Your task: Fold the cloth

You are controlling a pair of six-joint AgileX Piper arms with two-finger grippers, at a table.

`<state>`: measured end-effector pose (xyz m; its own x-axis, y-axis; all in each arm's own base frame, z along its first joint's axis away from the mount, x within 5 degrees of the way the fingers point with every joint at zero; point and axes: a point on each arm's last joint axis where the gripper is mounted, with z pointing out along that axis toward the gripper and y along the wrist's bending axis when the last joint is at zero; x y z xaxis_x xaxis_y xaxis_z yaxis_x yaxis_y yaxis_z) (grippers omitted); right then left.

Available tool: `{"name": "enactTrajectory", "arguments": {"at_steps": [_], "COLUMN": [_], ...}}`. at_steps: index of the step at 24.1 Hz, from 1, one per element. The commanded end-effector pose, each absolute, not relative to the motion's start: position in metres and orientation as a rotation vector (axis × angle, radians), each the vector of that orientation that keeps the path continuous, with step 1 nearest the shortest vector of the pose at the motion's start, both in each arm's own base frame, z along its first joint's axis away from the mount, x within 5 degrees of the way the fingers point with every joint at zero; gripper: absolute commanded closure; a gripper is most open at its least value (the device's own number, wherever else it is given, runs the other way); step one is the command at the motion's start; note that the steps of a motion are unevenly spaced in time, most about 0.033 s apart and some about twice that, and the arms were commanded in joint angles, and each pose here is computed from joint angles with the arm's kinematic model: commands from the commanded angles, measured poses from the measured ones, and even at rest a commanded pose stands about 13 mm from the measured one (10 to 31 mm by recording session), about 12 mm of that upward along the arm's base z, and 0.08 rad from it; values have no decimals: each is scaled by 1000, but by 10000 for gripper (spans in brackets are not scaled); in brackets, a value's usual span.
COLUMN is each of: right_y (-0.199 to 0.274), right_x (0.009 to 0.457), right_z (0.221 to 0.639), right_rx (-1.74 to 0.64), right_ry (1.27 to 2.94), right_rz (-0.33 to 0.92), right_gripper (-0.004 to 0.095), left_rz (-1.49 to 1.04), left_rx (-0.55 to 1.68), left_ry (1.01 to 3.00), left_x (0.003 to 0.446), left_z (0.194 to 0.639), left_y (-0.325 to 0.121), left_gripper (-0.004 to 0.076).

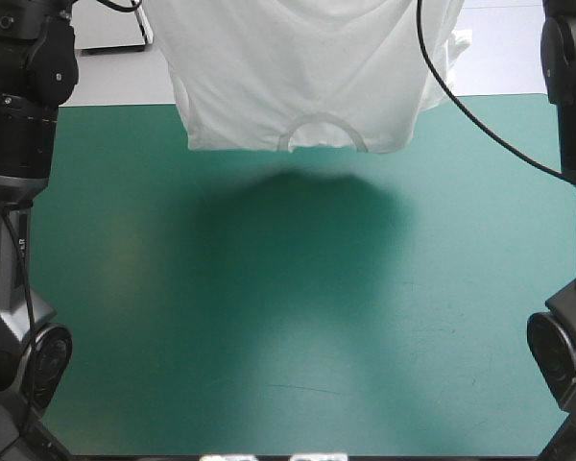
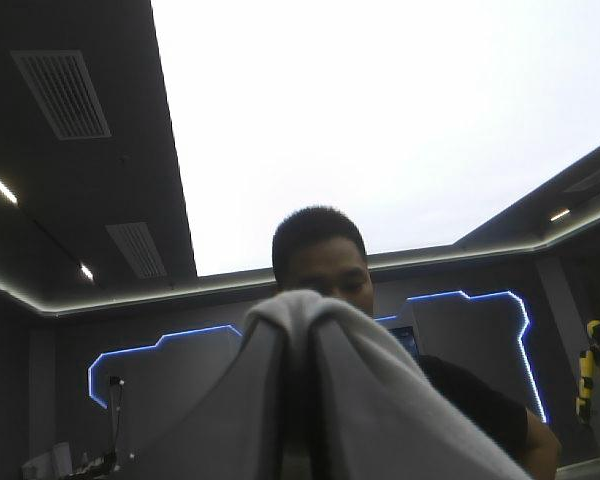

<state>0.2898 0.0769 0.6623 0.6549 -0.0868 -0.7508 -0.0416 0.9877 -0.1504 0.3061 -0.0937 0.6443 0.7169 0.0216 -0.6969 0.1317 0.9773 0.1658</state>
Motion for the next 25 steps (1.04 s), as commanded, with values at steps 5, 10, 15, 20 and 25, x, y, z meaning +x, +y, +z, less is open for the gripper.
{"name": "enactTrajectory", "arguments": {"at_steps": [5,10,15,20,25], "right_y": [79,76,67,75,75], "right_x": [329,393,428,427,388], "right_z": [629,565,500,429,376], "right_rx": [-123,-107,-108,-153,-210], "right_ry": [1135,1482,1799,2108,2255], "right_rz": [-25,50,41,82,42], "right_gripper": [925,925,925,923,923], "left_rz": [-33,-50,-61,-55,-74], "left_rx": [254,266,299,338,349], "left_ry": [980,1336,1746,1985,2114], "left_x": [339,393,407,374,341], "left_z": [618,547,457,396,358], "left_y": [-96,-92,-90,-82,-76], "left_gripper": [733,733,733,733,733]}}
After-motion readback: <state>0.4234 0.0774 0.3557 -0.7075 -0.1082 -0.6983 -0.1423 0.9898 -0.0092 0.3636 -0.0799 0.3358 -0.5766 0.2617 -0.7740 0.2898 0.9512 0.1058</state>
